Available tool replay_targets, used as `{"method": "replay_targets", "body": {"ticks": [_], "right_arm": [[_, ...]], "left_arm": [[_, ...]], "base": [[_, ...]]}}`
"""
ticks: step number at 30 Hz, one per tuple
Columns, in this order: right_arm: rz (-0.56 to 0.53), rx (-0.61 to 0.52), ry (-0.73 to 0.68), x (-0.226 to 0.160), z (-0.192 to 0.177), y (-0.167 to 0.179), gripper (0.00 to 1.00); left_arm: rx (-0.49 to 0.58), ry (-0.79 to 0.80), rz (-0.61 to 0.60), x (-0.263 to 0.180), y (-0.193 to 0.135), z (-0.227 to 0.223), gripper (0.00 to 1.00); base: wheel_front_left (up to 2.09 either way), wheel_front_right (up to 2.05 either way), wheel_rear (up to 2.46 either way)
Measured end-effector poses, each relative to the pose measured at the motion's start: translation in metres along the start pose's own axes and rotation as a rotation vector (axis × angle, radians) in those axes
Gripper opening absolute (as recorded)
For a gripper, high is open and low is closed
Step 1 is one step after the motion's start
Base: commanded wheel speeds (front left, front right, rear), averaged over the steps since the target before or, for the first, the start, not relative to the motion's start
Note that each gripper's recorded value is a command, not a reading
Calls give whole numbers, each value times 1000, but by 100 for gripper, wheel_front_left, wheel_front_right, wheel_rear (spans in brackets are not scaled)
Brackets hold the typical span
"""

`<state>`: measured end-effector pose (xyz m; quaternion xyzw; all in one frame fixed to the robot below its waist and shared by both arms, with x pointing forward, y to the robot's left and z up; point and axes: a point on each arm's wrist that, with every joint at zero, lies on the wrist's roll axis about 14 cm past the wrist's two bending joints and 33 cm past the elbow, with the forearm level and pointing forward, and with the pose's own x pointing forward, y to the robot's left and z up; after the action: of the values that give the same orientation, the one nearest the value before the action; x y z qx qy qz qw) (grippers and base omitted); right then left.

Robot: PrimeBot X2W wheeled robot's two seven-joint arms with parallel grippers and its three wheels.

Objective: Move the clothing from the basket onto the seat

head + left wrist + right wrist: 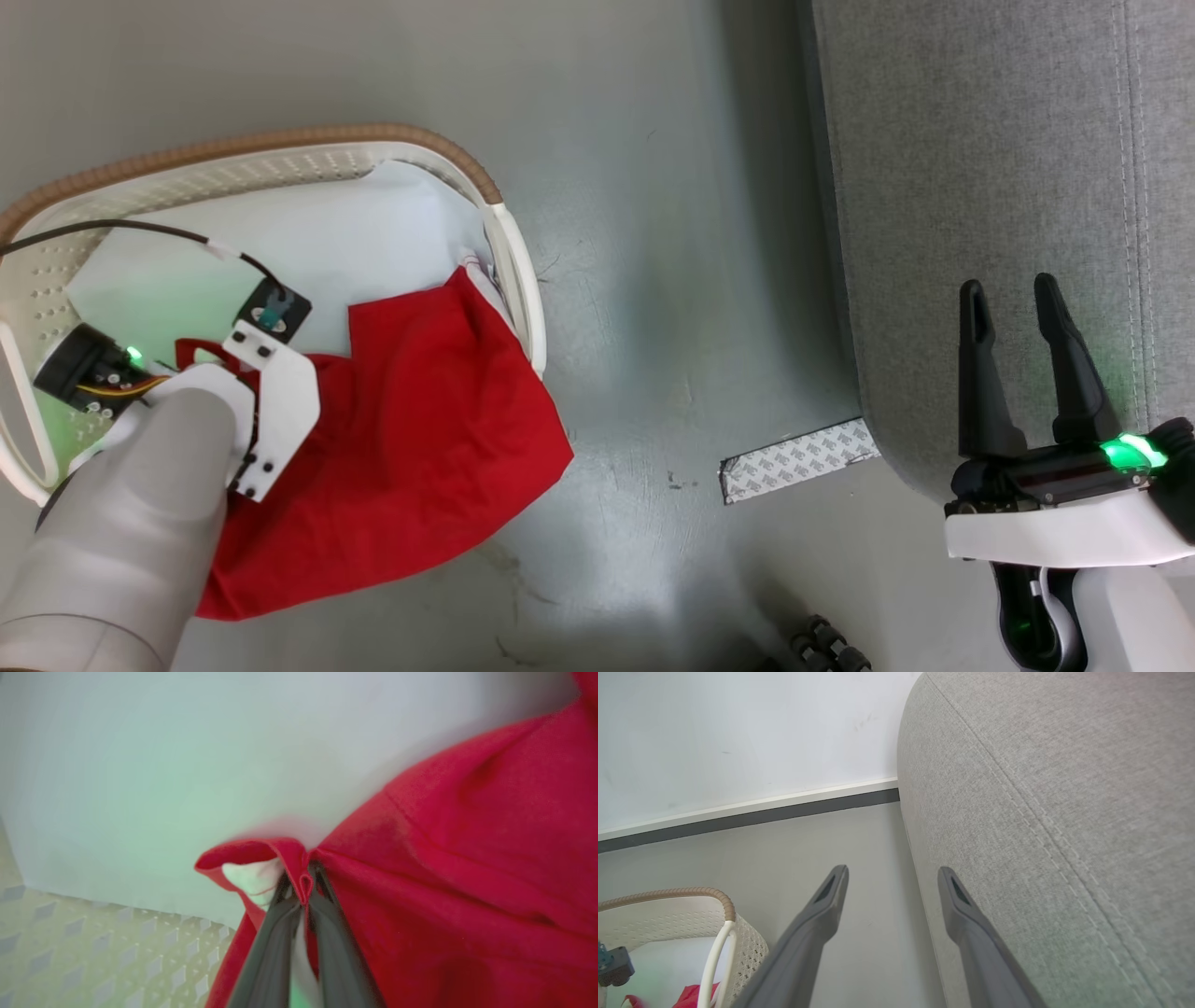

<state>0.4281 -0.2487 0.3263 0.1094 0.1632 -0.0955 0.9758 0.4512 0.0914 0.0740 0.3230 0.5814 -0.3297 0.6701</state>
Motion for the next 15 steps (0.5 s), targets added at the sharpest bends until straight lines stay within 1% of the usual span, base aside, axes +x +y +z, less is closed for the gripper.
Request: {"method": "replay_targets", "body": {"ticks": [3,8,15], "right_arm": [[-4,-2,-2,1,0,-2,100],[-4,-9,-13,1,5,-2,100],[5,-10,-56,-2,22,1,100]], "left_arm": [[-1,-8,-12,0,-3,2,0],[-43,-48,-38,-7,-10,11,0],[-102,-144,-45,-34,-12,31,0]], "base": [[0,0,0],[0,0,0],[0,0,0]]}}
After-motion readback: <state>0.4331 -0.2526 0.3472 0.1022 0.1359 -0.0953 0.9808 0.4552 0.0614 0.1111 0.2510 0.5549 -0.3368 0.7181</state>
